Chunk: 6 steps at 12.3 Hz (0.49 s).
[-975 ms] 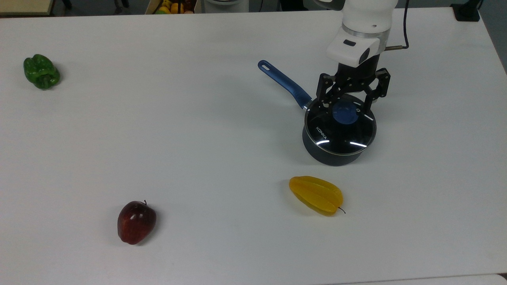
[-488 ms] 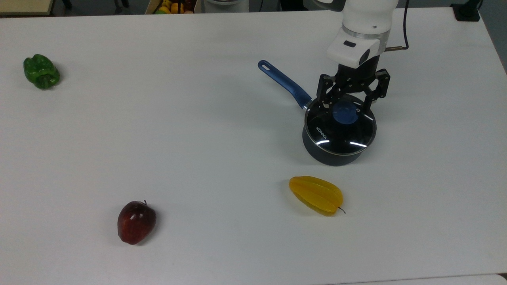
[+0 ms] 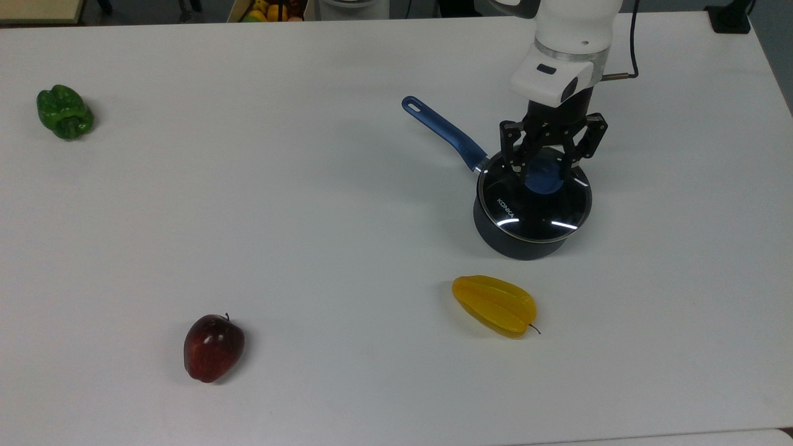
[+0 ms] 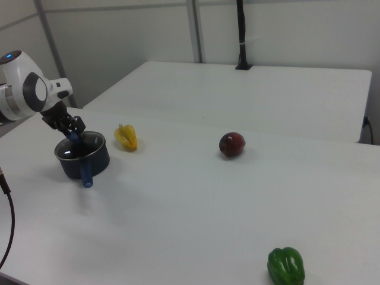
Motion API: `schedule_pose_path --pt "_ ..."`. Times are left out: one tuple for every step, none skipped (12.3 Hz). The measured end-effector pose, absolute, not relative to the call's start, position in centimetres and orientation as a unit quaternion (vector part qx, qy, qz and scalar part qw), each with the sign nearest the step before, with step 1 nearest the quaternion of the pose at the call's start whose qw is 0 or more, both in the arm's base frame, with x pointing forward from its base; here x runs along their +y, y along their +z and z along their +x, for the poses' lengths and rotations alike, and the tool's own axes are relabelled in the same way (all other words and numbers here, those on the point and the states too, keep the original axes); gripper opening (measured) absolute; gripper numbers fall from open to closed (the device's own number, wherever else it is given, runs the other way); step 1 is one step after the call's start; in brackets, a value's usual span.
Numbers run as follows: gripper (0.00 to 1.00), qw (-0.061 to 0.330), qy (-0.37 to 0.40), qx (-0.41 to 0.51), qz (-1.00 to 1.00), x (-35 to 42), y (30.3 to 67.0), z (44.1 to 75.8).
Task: Open lid
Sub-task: 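Lower the gripper onto the blue knob and close on it, then lift the glass lid off the saucepan and carry it beside the pan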
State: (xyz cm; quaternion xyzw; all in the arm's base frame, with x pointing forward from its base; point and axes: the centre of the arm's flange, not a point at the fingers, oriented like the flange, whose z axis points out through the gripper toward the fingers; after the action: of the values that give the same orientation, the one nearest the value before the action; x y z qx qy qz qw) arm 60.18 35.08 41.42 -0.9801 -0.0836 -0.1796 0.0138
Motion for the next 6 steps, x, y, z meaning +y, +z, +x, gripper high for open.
schedule_pose_path --pt "0.61 0.014 -0.180 -0.083 -0.980 35.04 41.45 60.20" --pt "0.61 0.014 -0.180 -0.083 -0.980 35.04 41.45 60.21" --pt "0.61 0.014 -0.180 -0.083 -0.980 35.03 41.50 60.22" --pt "0.61 0.014 -0.181 -0.083 -0.980 35.01 41.62 60.24" --pt "0.61 0.013 -0.181 -0.082 -0.980 34.97 41.93 60.23" --pt "0.61 0.013 -0.182 -0.081 -0.980 34.92 42.38 60.19"
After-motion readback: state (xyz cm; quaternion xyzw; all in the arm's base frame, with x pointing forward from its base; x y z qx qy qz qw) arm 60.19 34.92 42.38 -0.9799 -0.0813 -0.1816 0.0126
